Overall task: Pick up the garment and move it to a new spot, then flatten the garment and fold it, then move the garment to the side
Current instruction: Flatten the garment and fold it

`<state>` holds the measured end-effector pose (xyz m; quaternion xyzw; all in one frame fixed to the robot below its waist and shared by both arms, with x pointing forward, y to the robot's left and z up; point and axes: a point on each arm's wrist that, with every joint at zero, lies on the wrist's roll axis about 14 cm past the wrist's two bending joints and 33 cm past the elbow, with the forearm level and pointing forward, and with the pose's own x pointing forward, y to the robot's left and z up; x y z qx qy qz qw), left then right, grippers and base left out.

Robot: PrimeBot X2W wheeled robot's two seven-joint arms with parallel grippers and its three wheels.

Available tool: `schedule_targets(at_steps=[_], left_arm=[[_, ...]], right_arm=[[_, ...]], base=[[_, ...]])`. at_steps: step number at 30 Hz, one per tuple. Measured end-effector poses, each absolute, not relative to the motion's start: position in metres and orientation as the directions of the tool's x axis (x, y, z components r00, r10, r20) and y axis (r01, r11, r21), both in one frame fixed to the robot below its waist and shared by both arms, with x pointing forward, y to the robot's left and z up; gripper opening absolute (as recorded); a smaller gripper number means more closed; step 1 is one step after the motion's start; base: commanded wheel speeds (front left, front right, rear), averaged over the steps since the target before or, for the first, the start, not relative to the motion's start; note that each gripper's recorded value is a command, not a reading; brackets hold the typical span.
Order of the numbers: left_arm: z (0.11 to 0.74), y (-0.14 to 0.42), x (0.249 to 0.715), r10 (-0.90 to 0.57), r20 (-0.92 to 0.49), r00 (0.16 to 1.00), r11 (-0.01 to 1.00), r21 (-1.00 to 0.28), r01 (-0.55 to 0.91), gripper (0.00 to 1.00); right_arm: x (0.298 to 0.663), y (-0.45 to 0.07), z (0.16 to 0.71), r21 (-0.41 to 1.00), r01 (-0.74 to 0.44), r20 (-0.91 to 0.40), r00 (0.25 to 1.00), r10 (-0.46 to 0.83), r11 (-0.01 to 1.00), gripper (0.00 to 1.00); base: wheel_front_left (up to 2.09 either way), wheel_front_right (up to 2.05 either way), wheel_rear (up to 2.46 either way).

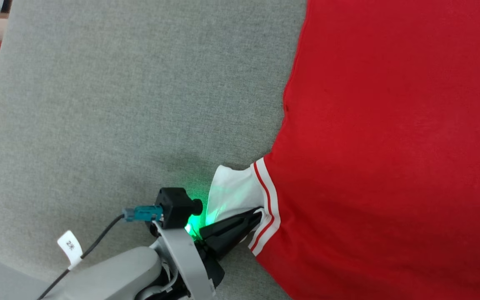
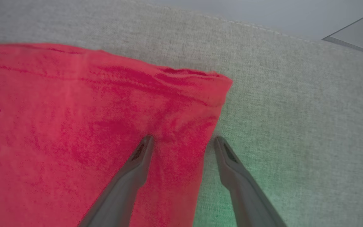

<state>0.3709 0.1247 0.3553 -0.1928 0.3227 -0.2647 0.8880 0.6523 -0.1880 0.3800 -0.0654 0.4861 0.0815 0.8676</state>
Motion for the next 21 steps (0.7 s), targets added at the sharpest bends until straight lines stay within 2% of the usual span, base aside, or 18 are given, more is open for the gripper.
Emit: schedule_targets(at_steps=[2,3,5,14,18,21], left_arm=[[0.352,0.126,0.371,-0.592,-0.478,0.649,0.786,-0.519,0.335,0.0],[0.351,0.126,0.371,-0.592,-0.48,0.648,0.786,-0.522,0.331,0.0],[0.349,0.127,0.372,-0.593,-0.482,0.645,0.784,-0.527,0.328,0.0],[0.357,0.126,0.377,-0.595,-0.464,0.657,0.779,-0.535,0.327,0.0],[0.367,0.129,0.378,-0.573,-0.441,0.69,0.786,-0.532,0.313,0.0],[0.373,0.134,0.375,-0.551,-0.429,0.715,0.796,-0.526,0.298,0.0]], right_arm=[[0.655,-0.183,0.373,-0.027,-0.21,-0.865,0.495,0.082,0.977,1.0],[0.656,-0.182,0.371,-0.021,-0.207,-0.866,0.493,0.086,0.978,0.49],[0.658,-0.18,0.369,-0.013,-0.206,-0.864,0.495,0.092,0.978,0.0],[0.647,-0.181,0.381,0.01,-0.213,-0.828,0.546,0.128,0.977,0.0],[0.62,-0.186,0.389,-0.02,-0.278,-0.822,0.551,0.142,0.96,0.0],[0.584,-0.194,0.389,-0.034,-0.337,-0.842,0.516,0.155,0.941,0.0]], base=[[0.0,0.0,0.0],[0.0,0.0,0.0],[0.0,0.0,0.0],[0.0,0.0,0.0],[0.0,0.0,0.0],[0.0,0.0,0.0]])
